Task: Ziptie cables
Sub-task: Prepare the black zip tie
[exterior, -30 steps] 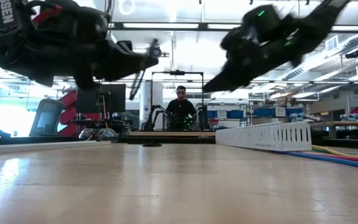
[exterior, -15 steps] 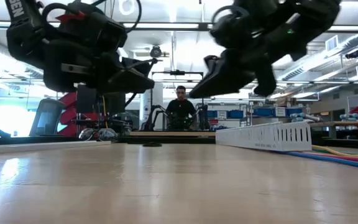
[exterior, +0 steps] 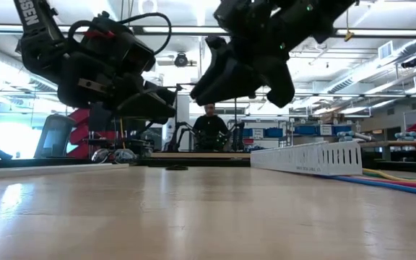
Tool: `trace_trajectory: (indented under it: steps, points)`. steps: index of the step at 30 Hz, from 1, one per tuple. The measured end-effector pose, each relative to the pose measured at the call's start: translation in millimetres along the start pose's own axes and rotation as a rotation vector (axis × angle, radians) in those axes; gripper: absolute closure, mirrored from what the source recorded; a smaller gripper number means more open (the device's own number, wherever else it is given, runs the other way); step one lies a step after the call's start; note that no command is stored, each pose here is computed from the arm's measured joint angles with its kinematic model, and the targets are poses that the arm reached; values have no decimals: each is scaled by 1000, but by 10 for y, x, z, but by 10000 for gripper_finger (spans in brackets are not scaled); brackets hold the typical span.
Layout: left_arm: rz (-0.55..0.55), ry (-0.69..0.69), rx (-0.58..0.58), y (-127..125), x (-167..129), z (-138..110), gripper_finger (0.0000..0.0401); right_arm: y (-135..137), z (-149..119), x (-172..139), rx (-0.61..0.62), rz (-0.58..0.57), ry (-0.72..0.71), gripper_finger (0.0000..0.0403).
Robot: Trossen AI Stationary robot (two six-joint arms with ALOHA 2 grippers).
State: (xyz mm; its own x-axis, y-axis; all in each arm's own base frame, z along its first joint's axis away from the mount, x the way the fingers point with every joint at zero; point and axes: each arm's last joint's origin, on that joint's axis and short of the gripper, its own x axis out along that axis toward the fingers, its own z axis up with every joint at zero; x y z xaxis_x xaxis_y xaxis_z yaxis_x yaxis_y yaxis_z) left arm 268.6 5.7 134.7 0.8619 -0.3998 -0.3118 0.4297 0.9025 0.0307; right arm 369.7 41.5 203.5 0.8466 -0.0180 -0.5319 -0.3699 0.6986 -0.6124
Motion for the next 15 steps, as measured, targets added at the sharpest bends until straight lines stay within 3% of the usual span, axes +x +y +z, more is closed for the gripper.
trace_trajectory:
  steps: [6,15]
  points:
    - [16,5,-68,53,-27,-18,401,-11,64,-11,-124,-27,10,303]
    - [20,6,-100,65,-33,-20,401,2,61,-10,-158,-9,6,328]
